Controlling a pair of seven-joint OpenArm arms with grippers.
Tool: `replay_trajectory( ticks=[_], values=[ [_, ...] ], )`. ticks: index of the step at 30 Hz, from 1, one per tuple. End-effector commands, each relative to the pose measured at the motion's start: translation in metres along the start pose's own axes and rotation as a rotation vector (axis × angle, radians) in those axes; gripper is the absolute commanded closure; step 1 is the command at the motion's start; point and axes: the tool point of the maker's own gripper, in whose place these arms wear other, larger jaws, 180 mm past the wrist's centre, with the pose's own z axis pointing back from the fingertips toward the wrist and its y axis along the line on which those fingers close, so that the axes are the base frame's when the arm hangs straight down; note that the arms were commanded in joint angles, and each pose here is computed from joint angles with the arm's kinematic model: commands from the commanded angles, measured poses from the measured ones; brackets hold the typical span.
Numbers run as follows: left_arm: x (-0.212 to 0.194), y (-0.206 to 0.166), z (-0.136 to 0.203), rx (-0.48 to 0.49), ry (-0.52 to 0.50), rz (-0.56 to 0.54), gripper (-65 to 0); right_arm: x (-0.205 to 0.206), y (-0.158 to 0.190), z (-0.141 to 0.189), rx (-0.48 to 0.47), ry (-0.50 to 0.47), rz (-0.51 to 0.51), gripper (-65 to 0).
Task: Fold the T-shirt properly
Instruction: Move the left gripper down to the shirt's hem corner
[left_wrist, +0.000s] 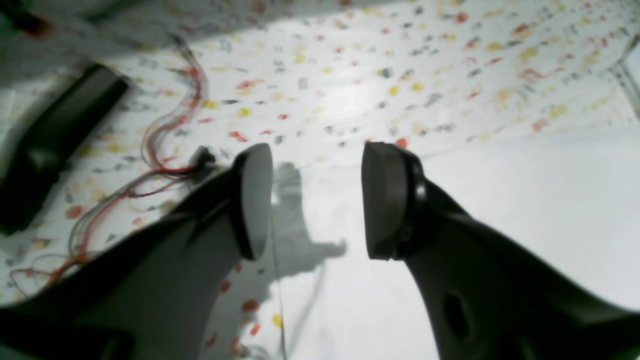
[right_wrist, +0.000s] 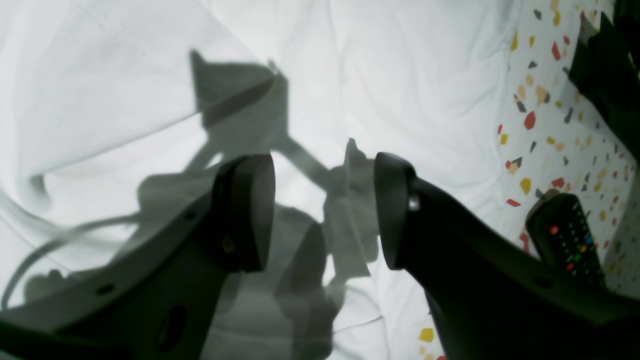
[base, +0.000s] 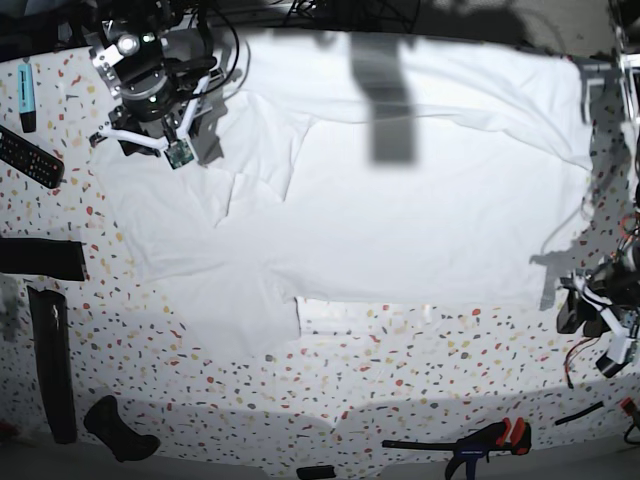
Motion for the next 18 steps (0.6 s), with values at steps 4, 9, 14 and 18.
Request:
replay_trajectory(
  ticks=[4, 9, 14, 18],
  values=[
    [0.014, 0.034, -0.018, -0.040, -0.021, 0.160, -28.2, 0.009, -0.007, 0.003, -0.022, -0.035, 0.004, -31.6],
    [-0.013, 0.061, -0.039, -0.051, 0.023, 0.395, -28.2, 0.009, -0.007, 0.003, -0.022, -0.035, 0.005, -31.7],
    [-0.039, 0.077, -0.048, 0.012, 0.005, 0.523, -28.2, 0.009, -0.007, 0.003, -0.022, -0.035, 0.005, -31.7],
    [-0.062, 0.065, -0.059, 0.017, 0.035, 0.498, -28.2, 0.009, -0.007, 0.003, -0.022, -0.035, 0.005, -31.6]
  ],
)
